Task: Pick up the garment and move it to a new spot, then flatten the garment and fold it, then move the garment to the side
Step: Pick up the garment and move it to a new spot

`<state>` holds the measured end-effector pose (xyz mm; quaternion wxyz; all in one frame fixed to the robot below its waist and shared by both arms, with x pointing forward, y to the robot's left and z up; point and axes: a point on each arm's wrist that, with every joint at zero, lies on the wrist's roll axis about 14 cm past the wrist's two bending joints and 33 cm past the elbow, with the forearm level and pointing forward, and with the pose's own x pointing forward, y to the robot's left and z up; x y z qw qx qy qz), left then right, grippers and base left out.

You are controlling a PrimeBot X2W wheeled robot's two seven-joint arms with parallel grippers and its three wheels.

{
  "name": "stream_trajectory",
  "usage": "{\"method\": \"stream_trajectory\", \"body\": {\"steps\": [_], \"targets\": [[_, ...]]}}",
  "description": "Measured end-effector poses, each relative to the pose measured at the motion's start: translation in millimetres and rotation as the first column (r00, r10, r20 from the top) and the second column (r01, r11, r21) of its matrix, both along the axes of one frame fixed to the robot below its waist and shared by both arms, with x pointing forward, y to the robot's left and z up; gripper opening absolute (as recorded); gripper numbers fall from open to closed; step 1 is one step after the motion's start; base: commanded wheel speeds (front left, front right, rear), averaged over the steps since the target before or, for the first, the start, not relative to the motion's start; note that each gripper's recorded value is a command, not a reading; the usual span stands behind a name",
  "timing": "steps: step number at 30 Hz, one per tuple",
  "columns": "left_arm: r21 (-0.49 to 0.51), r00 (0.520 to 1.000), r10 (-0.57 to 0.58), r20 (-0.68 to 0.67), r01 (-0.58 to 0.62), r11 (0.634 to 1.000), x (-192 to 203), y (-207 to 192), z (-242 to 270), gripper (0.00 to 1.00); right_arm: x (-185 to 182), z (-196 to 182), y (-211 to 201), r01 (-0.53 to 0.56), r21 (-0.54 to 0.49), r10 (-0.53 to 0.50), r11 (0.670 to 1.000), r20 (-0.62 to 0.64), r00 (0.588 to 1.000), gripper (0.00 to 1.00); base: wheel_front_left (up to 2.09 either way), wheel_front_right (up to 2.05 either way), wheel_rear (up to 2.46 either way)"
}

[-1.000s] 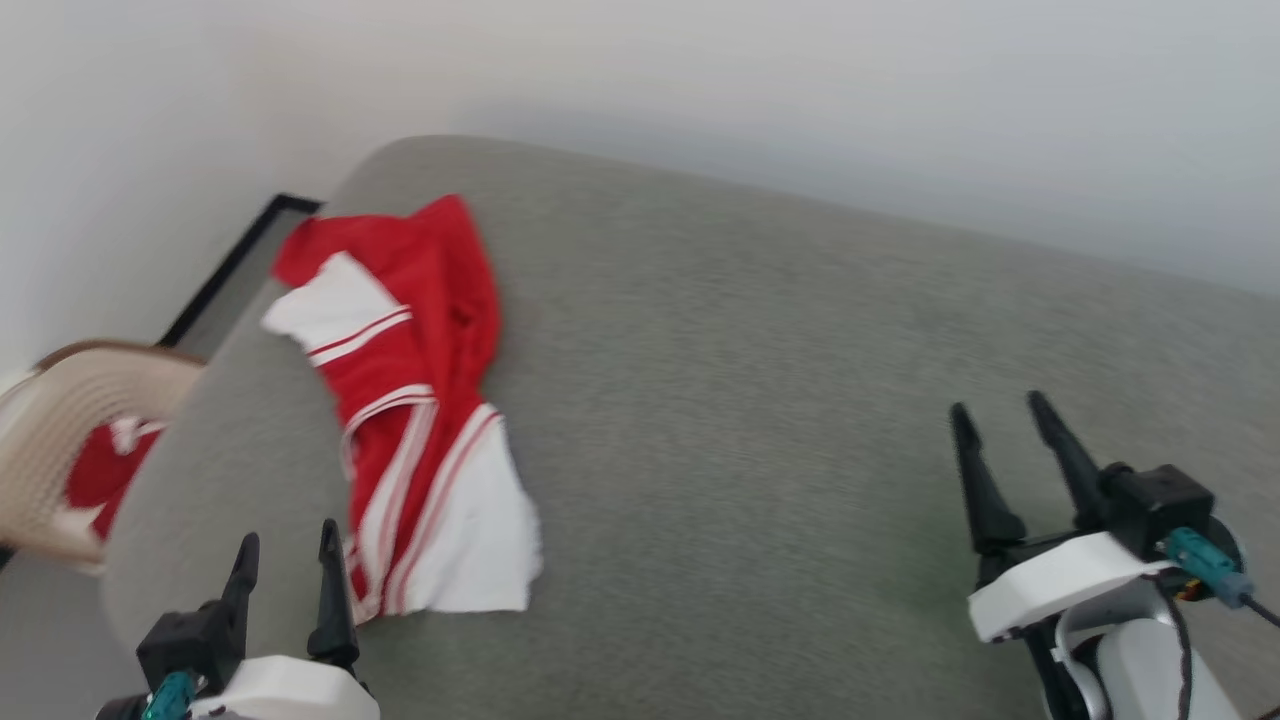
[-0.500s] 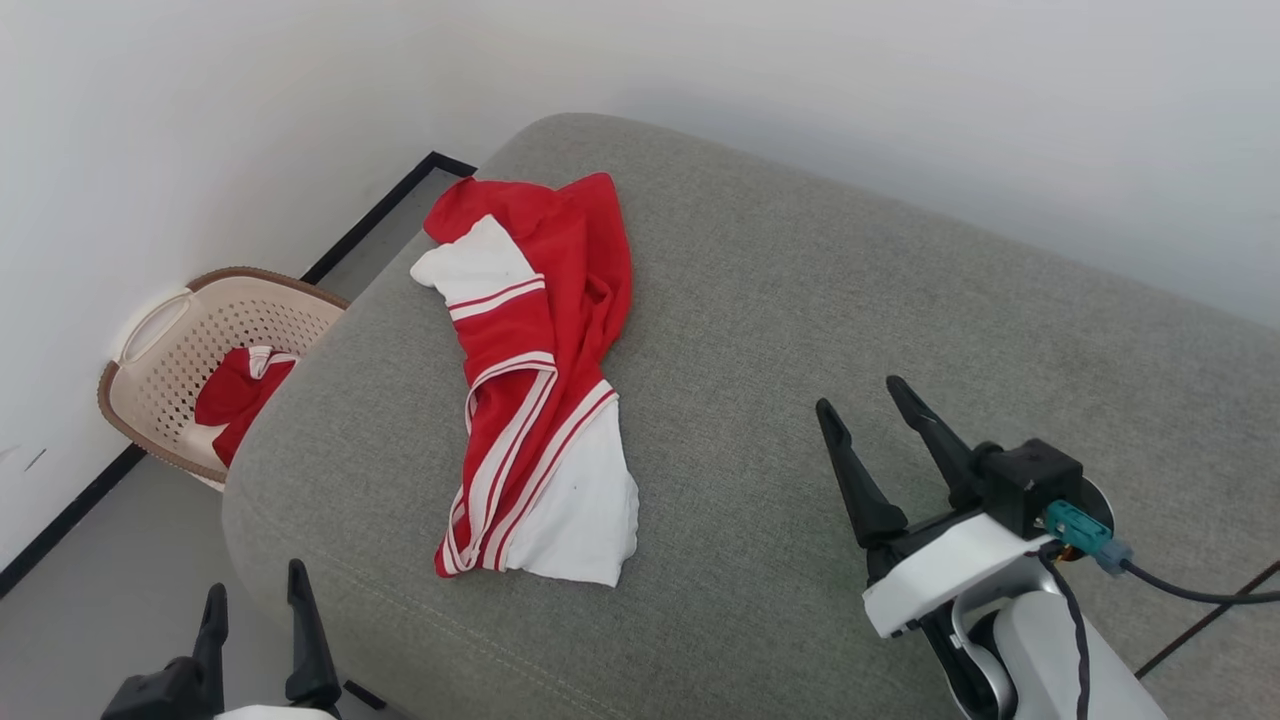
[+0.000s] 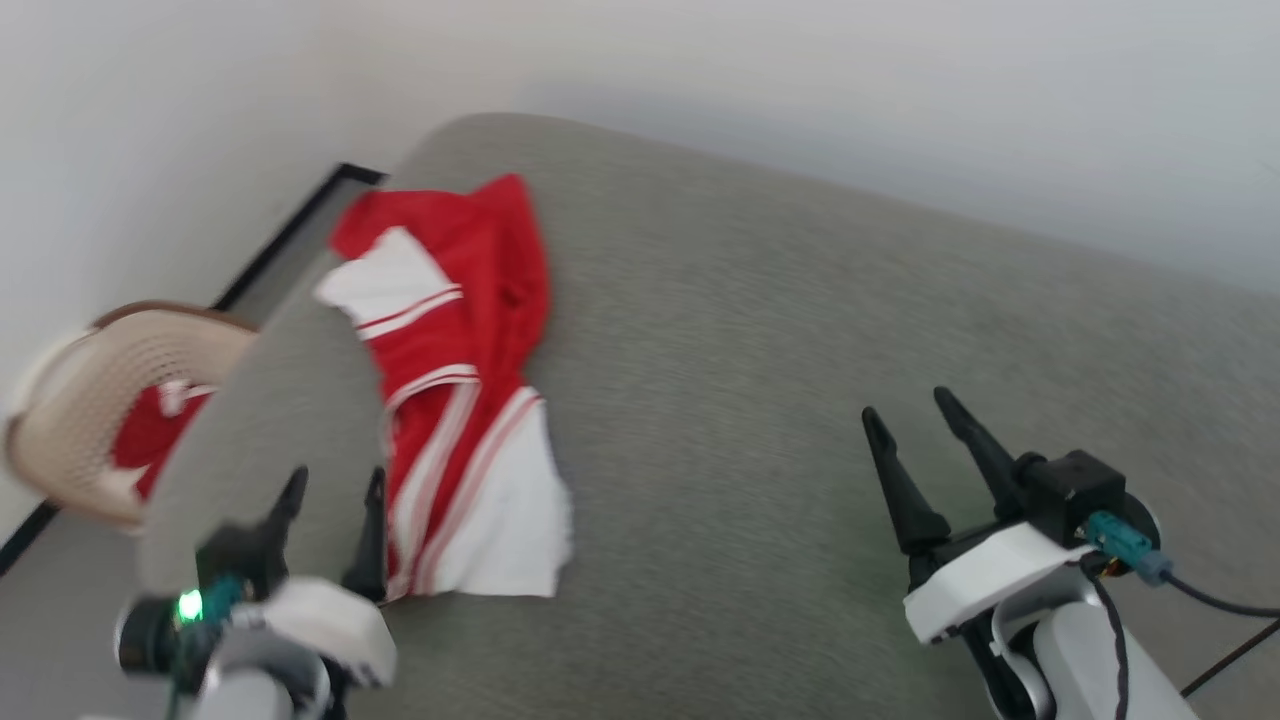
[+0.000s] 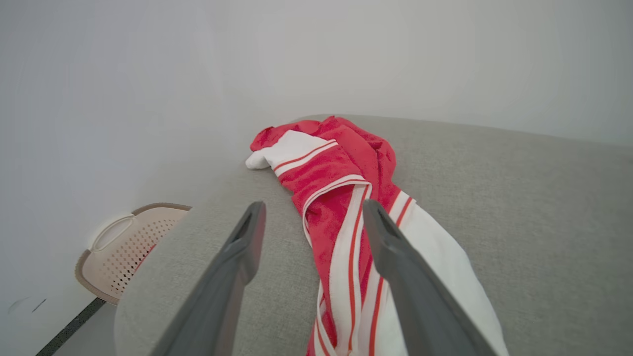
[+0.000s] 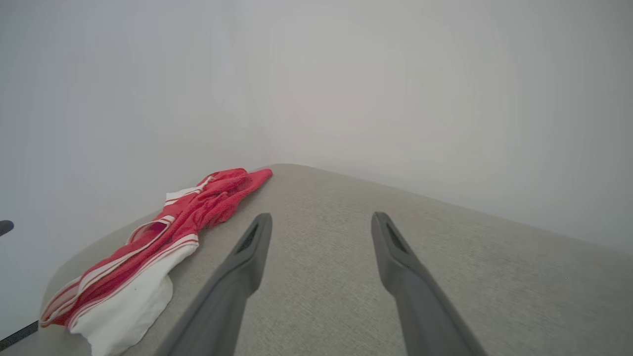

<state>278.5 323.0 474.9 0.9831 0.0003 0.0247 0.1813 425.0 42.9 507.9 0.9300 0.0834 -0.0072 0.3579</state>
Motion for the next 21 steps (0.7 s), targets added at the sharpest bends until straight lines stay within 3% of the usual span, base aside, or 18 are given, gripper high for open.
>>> {"method": "stream_trajectory", "body": {"steps": [6, 8, 11, 16, 21], "targets": [[-0.035, 0.97, -0.09, -0.224, 0.084, 0.996, 64, 16, -25, 1.0, 20, -5, -49, 0.122, -0.004, -0.122, 0.992, -0.001, 0.992, 1.0, 0.0, 0.0, 0.0], [-0.09, 0.95, -0.107, -0.293, 0.084, 0.992, 82, 18, -37, 1.0, 25, -11, -65, 0.161, -0.008, -0.161, 0.987, -0.013, 0.987, 1.0, 0.0, 0.0, 0.0], [-0.166, 0.903, -0.174, -0.392, 0.116, 0.979, 106, 7, -57, 1.0, 33, -21, -87, 0.218, -0.01, -0.218, 0.976, -0.036, 0.975, 1.0, 0.0, 0.0, 0.0], [-0.286, 0.816, -0.214, -0.538, 0.062, 0.956, 125, 12, -89, 1.0, 47, -38, -121, 0.305, -0.019, -0.305, 0.952, -0.068, 0.95, 1.0, 0.0, 0.0, 0.0], [-0.313, 0.722, -0.23, -0.653, 0.02, 0.95, 138, 20, -114, 1.0, 53, -51, -146, 0.356, -0.043, -0.359, 0.933, -0.085, 0.93, 1.0, 0.0, 0.0, 0.0]]}}
